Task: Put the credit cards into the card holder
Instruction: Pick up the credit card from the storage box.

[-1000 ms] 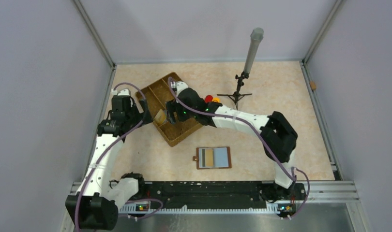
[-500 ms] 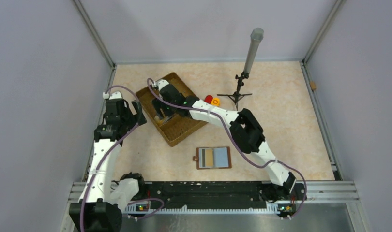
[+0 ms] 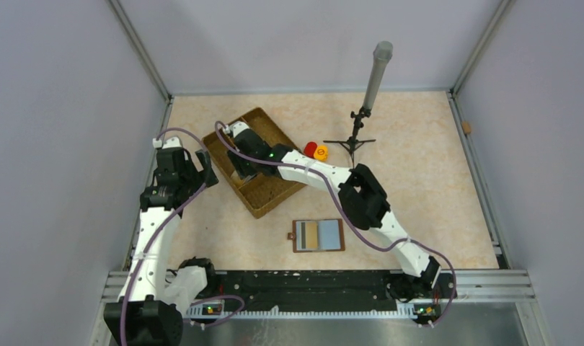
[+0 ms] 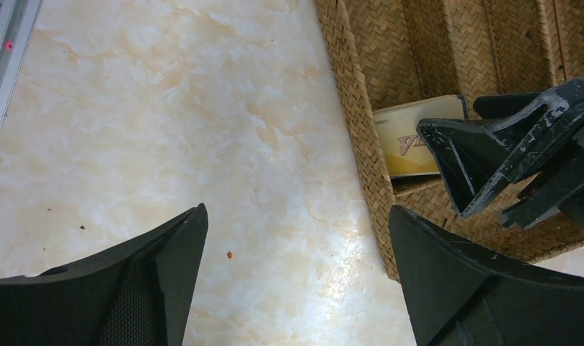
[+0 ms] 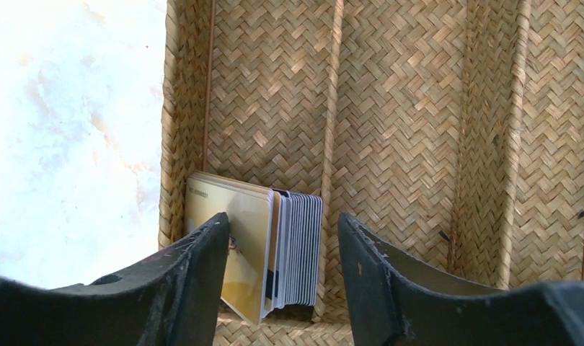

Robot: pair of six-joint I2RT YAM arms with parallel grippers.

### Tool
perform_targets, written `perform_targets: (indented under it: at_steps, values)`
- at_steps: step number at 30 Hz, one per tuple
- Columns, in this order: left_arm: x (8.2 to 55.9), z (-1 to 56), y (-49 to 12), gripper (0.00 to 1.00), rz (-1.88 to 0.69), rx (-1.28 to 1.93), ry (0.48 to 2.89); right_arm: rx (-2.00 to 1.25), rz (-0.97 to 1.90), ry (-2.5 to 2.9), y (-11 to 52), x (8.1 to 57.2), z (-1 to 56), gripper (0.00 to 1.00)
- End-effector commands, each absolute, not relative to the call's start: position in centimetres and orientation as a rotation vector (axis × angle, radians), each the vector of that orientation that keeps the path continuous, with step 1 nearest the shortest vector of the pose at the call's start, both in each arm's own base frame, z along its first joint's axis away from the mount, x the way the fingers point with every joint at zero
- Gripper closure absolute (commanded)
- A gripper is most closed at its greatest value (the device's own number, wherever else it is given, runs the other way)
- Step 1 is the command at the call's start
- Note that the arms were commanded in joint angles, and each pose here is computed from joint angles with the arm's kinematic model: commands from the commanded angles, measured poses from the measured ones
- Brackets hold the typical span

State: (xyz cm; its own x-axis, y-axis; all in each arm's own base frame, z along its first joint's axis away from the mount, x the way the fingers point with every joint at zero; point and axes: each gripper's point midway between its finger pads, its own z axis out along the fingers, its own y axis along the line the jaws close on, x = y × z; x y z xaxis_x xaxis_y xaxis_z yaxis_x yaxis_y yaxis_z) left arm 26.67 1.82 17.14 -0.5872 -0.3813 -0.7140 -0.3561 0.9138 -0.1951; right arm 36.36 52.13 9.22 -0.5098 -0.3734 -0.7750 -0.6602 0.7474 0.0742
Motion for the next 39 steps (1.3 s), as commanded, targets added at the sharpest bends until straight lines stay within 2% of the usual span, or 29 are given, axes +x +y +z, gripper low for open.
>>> perform_targets:
  at_steps: [1,9,19,25,30,34,39]
  values:
    - [27.3,17.7,1.9,0.01,-0.05,-0.502,2.215,-0.728,0.426,2.083,50.9,37.4,14.3,0.46]
    - [27.4,17.5,1.7,0.01,-0.065,-0.494,2.224,-0.724,0.461,2.05,51.1,37.3,16.0,0.51]
    - [27.4,17.4,1.6,0.01,-0.072,-0.492,2.231,-0.737,0.512,2.045,51.6,36.7,16.7,0.78]
    - [27.5,17.4,1.2,0.01,-0.095,-0.459,2.237,-0.711,0.596,1.979,51.3,35.9,20.8,0.83]
    - [27.6,18.1,-0.3,0.01,-0.183,-0.361,2.238,-0.739,0.746,1.929,51.3,33.9,24.3,1.0]
    - [27.6,19.0,-1.6,0.01,-0.26,-0.289,2.207,-0.789,0.867,1.935,49.8,31.4,26.0,1.0]
    - [27.2,20.9,-4.6,0.06,-0.412,-0.124,2.115,-0.795,0.873,2.014,44.6,28.9,25.9,1.0]
